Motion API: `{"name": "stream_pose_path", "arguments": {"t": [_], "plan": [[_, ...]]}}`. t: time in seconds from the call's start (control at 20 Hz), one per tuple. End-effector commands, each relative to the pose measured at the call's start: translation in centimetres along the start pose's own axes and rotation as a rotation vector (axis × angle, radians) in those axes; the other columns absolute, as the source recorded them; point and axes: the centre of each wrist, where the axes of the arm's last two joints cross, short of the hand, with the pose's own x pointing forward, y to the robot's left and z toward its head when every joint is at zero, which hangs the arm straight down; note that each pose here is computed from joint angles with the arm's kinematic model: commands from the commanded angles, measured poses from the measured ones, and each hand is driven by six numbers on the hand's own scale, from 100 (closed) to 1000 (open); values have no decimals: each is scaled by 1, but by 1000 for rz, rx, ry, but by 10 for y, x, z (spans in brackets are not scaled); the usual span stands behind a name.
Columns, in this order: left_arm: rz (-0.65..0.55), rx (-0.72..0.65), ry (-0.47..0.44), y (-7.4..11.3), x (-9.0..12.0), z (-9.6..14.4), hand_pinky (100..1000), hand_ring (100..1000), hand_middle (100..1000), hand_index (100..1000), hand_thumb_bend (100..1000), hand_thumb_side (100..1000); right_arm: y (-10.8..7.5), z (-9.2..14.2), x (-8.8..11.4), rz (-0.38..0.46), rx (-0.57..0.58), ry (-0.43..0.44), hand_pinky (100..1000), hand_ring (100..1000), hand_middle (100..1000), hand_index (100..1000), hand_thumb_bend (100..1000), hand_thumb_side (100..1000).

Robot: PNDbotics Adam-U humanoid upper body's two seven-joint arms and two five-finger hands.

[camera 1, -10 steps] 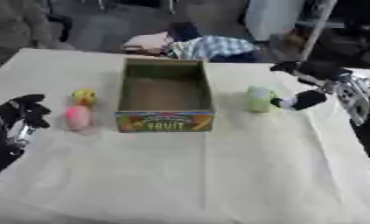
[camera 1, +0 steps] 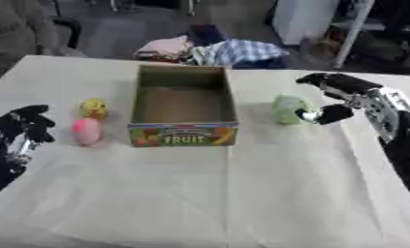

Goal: Pick up objects on the table and place them in the box.

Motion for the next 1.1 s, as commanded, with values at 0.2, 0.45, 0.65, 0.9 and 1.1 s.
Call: {"name": "stream_pose_path", "arguments": {"t": [0.2,0.45,0.65,0.9,1.1], "plan": [[-3,-1,-25,3,5,-4,1000,557,620,850,225,760,-5,-5,0,-12,-23,70,784,903,917,1000,232,692],[0,-2,-28,2,5,-5,1000,557,620,850,224,762,8,-7,2,-33,-11,116,781,898,913,1000,208,720],[3,-2,-28,1,5,-5,1000,557,620,850,222,764,14,-6,2,-32,-5,133,779,896,913,1000,208,723],[3,-2,-28,1,5,-4,1000,557,620,850,221,766,20,-5,1,-27,0,158,772,885,900,1000,209,732],[4,-3,-27,1,5,-4,1000,556,620,850,219,769,23,-4,0,-1,-5,198,748,846,837,1000,258,648]]}}
